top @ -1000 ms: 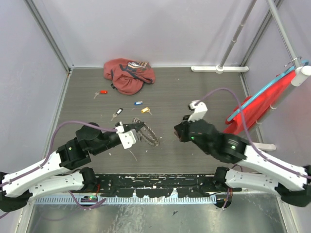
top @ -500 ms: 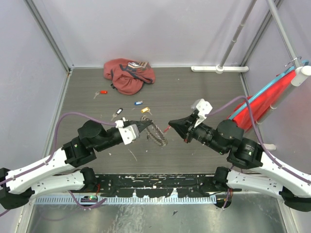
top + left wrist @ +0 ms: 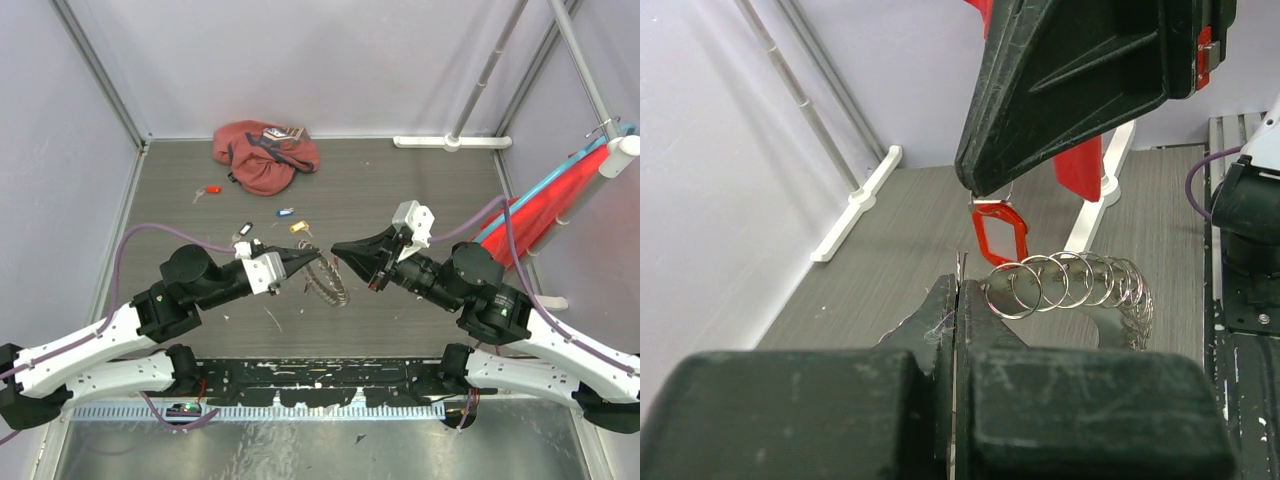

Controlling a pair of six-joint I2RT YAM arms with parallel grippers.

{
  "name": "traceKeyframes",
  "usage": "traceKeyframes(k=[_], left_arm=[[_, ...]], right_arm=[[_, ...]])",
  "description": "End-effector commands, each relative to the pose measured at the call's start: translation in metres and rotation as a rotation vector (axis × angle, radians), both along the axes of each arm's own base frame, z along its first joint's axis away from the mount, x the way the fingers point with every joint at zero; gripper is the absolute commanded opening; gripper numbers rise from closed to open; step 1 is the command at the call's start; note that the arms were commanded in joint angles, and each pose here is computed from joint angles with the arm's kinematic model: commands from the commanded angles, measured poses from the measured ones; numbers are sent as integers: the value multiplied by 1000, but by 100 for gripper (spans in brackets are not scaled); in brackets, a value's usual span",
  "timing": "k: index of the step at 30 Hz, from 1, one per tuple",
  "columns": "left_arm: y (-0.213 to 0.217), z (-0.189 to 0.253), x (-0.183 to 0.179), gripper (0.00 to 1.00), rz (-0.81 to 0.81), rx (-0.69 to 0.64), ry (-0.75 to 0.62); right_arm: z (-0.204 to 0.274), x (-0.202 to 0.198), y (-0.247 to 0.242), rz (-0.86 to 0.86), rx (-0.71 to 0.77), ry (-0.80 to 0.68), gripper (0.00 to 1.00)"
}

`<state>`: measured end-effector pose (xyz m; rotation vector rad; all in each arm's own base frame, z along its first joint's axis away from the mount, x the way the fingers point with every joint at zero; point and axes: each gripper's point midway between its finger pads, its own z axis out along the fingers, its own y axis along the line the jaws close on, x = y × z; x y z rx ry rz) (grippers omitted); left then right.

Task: Put the keys on the keyring
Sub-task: Insert the key onto the keyring.

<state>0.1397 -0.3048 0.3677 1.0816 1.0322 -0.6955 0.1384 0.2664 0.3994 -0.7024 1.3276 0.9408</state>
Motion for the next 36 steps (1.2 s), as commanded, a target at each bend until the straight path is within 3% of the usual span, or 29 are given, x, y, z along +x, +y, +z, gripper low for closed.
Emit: traceKeyframes(k=[1, 19, 36], left_arm=[[2, 42, -5, 0, -18, -122, -27], [1, 48, -7, 0, -31, -171, 29], [1, 49, -8, 0, -36, -185, 36]], right_arm=[[23, -5, 7, 40, 78, -56, 1], [19, -2, 15, 43, 63, -41, 1], [12, 17, -2, -95, 93, 18, 1]])
